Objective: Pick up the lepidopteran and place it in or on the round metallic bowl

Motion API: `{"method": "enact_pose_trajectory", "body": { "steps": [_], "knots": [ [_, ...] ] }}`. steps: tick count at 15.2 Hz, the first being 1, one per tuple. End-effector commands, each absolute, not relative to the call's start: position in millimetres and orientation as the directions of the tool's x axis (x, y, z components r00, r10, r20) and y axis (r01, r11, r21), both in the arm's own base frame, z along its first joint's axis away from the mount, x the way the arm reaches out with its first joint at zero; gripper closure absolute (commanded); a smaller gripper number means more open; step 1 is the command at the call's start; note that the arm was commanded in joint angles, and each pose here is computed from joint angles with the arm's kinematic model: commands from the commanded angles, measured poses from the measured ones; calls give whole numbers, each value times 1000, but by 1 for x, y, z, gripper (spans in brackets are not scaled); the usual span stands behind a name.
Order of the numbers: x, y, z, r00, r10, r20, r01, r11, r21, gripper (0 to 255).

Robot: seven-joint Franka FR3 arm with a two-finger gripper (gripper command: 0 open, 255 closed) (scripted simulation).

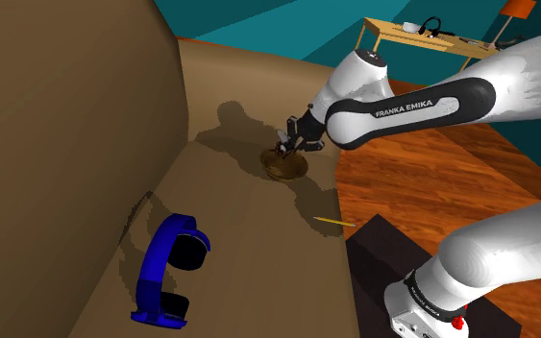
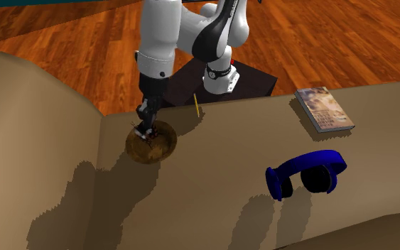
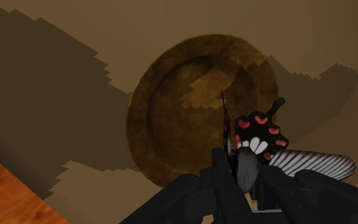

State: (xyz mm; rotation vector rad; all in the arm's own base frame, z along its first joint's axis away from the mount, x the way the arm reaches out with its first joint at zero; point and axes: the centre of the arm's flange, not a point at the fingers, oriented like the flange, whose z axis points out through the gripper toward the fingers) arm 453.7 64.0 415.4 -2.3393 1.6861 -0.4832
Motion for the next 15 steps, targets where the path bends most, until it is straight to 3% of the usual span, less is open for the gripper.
{"method": "enact_pose_trajectory", "body": {
  "steps": [1,10,11,15],
  "knots": [
    [453,63,404,289,-948,137,-876,-319,-362,255],
    [453,63,393,289,-948,137,-876,-319,-362,255],
    [453,63,393,289,-948,137,-876,-319,-362,0],
    [453,63,393,289,-948,137,-876,-319,-362,0]
  ]
}}
